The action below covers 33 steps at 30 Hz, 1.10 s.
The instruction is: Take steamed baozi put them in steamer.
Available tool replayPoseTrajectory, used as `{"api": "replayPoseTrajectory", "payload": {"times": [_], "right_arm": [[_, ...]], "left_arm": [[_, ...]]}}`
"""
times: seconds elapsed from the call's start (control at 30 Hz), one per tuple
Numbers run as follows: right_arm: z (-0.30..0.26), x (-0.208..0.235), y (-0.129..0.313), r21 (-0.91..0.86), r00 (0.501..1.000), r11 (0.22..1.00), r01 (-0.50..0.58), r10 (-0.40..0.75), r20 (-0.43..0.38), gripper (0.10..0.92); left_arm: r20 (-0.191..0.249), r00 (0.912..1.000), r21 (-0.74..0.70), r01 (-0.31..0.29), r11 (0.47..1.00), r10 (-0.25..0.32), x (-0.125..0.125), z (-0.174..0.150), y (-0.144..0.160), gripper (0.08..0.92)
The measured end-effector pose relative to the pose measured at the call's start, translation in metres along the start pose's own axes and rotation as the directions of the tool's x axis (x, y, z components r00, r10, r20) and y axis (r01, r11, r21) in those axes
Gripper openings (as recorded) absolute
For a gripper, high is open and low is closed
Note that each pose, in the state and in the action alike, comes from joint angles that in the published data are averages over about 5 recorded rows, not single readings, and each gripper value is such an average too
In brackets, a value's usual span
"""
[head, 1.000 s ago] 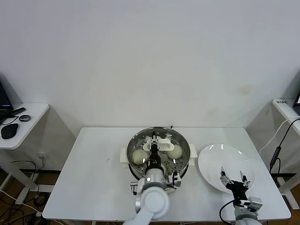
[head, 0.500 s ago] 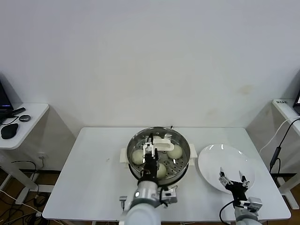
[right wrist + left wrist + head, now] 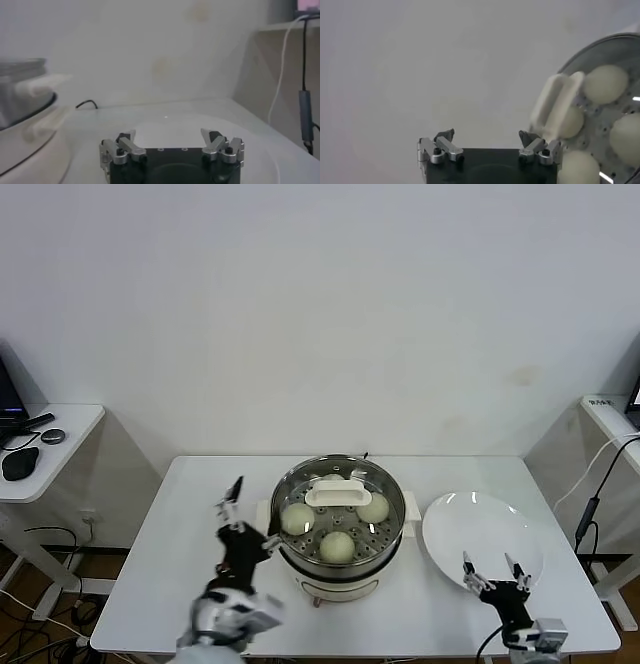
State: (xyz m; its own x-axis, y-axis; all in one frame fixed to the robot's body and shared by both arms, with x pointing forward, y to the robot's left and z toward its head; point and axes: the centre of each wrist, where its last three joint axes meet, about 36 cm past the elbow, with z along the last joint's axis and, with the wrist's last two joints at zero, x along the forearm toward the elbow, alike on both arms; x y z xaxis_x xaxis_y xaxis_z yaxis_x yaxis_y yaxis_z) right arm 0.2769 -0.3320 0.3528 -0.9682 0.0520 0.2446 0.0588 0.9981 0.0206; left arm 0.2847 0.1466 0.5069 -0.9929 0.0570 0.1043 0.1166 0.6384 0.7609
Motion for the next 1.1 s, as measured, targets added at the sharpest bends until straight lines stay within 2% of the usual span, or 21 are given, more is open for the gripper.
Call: {"api": "replayPoseTrajectory", "payload": {"times": [0.13, 0.27, 0.37, 0.47, 0.57, 0.8, 1.1], "right_arm": [[0.0, 0.012, 0.008, 0.014, 1.0, 1.0, 0.012, -0.011, -0.006, 0.823], [0.003, 0.022, 0.018, 0.013, 1.0, 1.0, 0.013, -0.013, -0.01, 0.823], [0.006, 0.027, 0.023, 0.014, 1.0, 1.0, 0.01, -0.01, -0.011, 0.823], [0.007, 0.033, 0.027, 0.029, 1.0, 1.0, 0.008, -0.007, -0.011, 0.823], [0.007, 0.038, 0.032, 0.051, 1.0, 0.999, 0.011, -0.01, -0.015, 0.823], [0.003, 0.046, 0.037, 0.085, 0.999, 0.996, 0.016, -0.014, -0.034, 0.823], [0.0, 0.047, 0.037, 0.095, 0.998, 0.995, 0.023, -0.018, -0.052, 0.823]], "left_arm": [[-0.01, 0.9999, 0.124, 0.005, 0.992, -0.004, 0.008, 0.032, 0.003, 0.823], [-0.026, 0.9996, 0.231, -0.001, 0.973, 0.007, 0.022, 0.061, -0.008, 0.823], [-0.061, 0.9975, 0.316, -0.016, 0.949, 0.037, 0.036, 0.079, -0.018, 0.823], [-0.106, 0.9917, 0.387, -0.027, 0.922, 0.073, 0.049, 0.092, -0.025, 0.823], [-0.138, 0.985, 0.439, -0.033, 0.898, 0.104, 0.058, 0.102, -0.03, 0.823], [-0.167, 0.9767, 0.529, -0.027, 0.848, 0.135, 0.071, 0.114, -0.036, 0.823], [-0.167, 0.9776, 0.576, -0.009, 0.817, 0.129, 0.075, 0.123, -0.036, 0.823]]}}
